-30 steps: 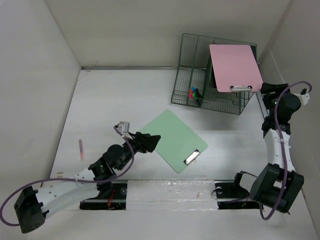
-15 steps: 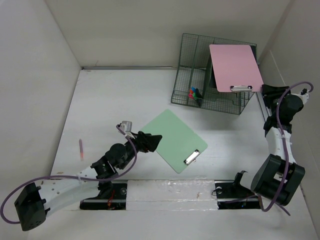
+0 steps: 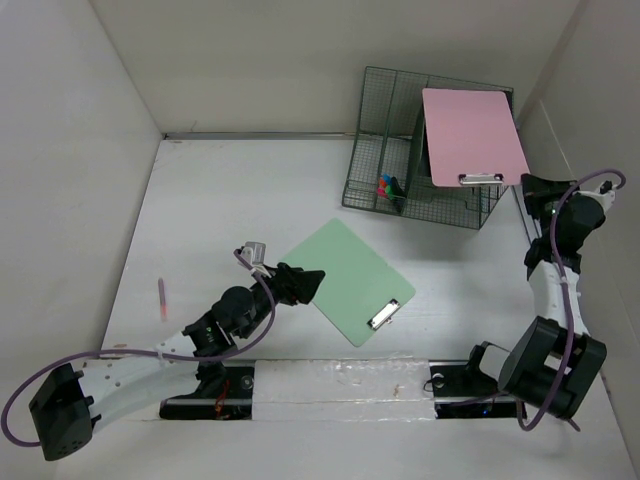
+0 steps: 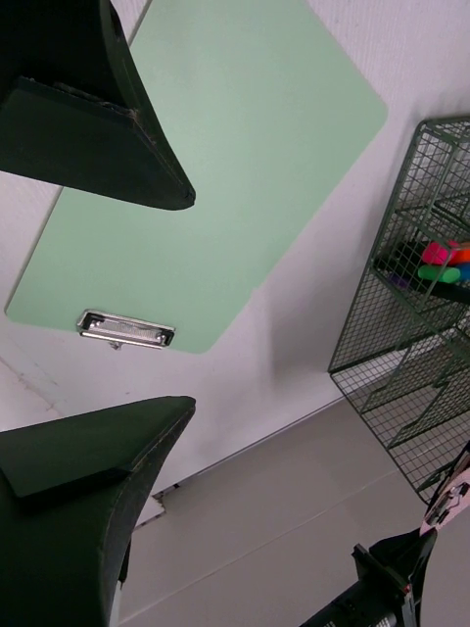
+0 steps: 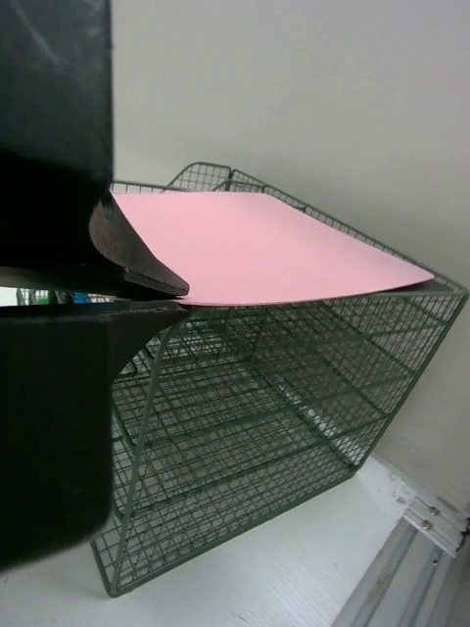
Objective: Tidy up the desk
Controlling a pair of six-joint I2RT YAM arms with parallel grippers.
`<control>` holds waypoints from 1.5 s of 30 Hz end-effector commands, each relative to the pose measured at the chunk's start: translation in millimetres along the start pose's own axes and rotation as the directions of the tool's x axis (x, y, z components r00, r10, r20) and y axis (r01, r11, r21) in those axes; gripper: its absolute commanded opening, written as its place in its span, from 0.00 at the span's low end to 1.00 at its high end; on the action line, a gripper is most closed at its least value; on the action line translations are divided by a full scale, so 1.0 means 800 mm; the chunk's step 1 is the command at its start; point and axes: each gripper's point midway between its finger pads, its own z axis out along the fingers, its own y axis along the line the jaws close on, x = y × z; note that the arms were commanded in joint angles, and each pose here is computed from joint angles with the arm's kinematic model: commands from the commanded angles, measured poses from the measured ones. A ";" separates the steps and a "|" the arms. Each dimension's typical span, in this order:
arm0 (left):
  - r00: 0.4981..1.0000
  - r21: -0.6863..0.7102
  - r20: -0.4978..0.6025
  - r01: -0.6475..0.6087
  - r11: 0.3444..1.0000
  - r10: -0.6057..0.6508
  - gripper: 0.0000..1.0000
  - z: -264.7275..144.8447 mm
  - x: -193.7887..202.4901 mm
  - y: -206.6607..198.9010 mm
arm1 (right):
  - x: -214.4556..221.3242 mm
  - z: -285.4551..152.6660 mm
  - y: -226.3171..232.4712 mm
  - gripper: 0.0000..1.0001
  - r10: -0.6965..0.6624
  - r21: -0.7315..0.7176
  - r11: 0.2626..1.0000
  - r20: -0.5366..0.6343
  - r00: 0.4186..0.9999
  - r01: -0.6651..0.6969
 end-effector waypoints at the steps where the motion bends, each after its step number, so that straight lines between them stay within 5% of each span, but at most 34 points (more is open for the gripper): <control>1: 0.998 0.064 0.061 0.020 0.998 -0.024 0.72 0.003 -0.028 -0.029 | -0.027 -0.015 0.025 0.07 -0.034 -0.049 0.998 0.096 0.995 0.038; 11: 0.998 0.058 0.056 0.021 0.998 -0.024 0.72 0.005 -0.025 -0.027 | -0.065 -0.048 0.033 0.00 -0.071 0.010 0.997 0.264 0.962 0.071; 27: 0.999 0.059 0.048 0.016 0.998 -0.019 0.72 0.006 -0.023 -0.027 | 0.023 -0.014 0.045 0.01 -0.065 0.032 0.998 0.124 0.990 0.062; 33: 0.998 0.058 0.052 0.017 0.998 -0.020 0.72 0.005 -0.025 -0.027 | 0.043 -0.010 0.057 0.36 -0.088 0.055 0.995 0.108 0.990 0.083; 37: 0.998 0.047 0.053 0.016 0.999 -0.019 0.72 0.006 -0.024 -0.025 | 0.025 -0.021 0.053 0.72 -0.102 0.110 0.990 0.168 0.980 0.084; 40: 0.999 0.043 0.051 0.017 0.999 -0.019 0.72 0.006 -0.024 -0.025 | 0.005 -0.042 0.065 0.83 -0.141 0.132 0.984 0.206 0.968 0.116; 45: 0.998 0.007 0.059 0.016 1.000 -0.016 0.72 0.007 -0.027 -0.017 | 0.003 -0.079 0.059 0.86 -0.202 0.222 0.961 0.160 0.966 0.164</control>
